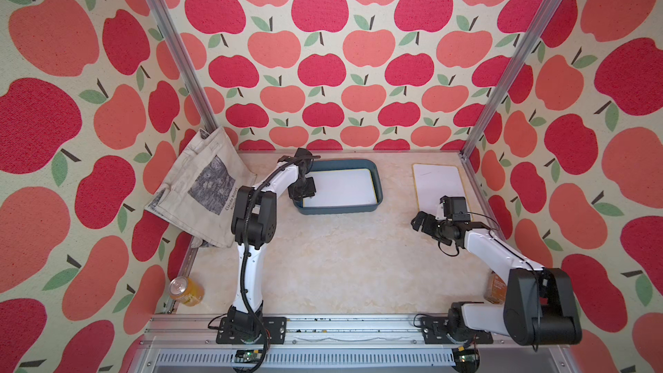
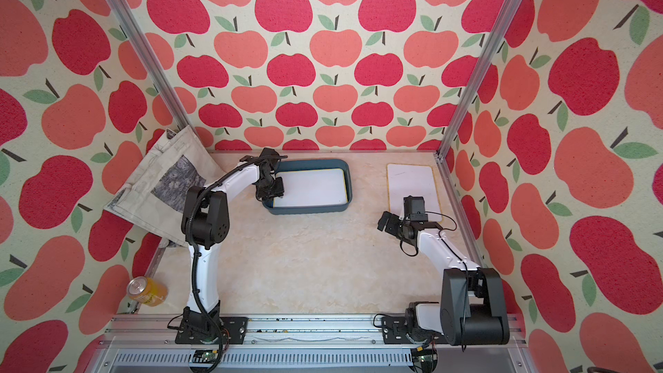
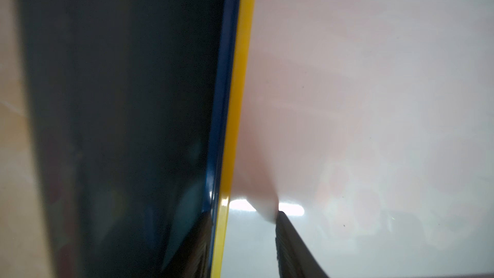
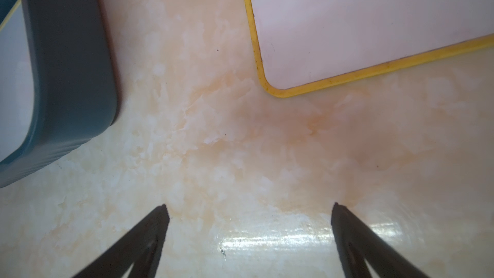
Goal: Put the whiteboard into the storage box
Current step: Place the whiteboard in the storage box, then move the whiteboard to the center of the board.
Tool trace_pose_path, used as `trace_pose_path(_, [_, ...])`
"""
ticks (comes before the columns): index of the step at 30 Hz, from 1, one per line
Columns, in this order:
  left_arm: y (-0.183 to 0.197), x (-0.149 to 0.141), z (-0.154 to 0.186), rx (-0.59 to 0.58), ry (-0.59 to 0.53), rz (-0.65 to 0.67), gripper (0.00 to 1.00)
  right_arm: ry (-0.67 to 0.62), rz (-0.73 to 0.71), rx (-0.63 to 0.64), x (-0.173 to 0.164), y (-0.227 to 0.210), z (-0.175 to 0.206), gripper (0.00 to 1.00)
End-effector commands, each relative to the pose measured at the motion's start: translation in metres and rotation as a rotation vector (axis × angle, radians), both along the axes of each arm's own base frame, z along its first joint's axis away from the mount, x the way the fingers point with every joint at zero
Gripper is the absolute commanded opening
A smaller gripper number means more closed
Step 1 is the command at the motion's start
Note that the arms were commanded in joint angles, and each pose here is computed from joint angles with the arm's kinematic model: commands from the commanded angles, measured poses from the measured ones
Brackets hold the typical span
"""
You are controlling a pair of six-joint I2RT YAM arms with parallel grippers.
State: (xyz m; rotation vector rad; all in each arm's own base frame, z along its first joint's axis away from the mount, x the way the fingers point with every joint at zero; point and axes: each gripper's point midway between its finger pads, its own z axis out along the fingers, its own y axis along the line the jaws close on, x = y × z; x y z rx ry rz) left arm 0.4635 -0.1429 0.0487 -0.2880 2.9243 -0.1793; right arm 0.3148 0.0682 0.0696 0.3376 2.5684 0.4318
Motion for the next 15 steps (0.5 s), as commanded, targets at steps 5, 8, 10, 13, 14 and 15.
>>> trace_pose_path(5, [0.018, -0.004, 0.025, 0.111, -0.015, -0.016, 0.43, -0.027, 0.012, -0.046, 0.018, -0.005, 0.013, 0.99])
trace_pose_path(8, [0.019, -0.006, 0.032, 0.127, -0.031, -0.028, 0.43, -0.028, 0.012, -0.065, 0.023, -0.007, 0.011, 0.99])
trace_pose_path(10, [0.02, -0.006, 0.035, 0.127, -0.035, -0.032, 0.43, -0.022, 0.012, -0.071, 0.026, -0.008, 0.009, 0.99])
trace_pose_path(13, [0.019, -0.008, 0.041, 0.133, -0.042, -0.048, 0.43, -0.013, 0.011, -0.082, 0.029, -0.009, 0.005, 0.99])
trace_pose_path(14, [0.017, -0.009, 0.045, 0.134, -0.053, -0.058, 0.43, -0.011, 0.011, -0.087, 0.03, -0.009, 0.003, 0.99])
trace_pose_path(15, [0.016, -0.009, 0.051, 0.133, -0.066, -0.064, 0.43, -0.009, 0.009, -0.092, 0.031, -0.01, 0.002, 0.99])
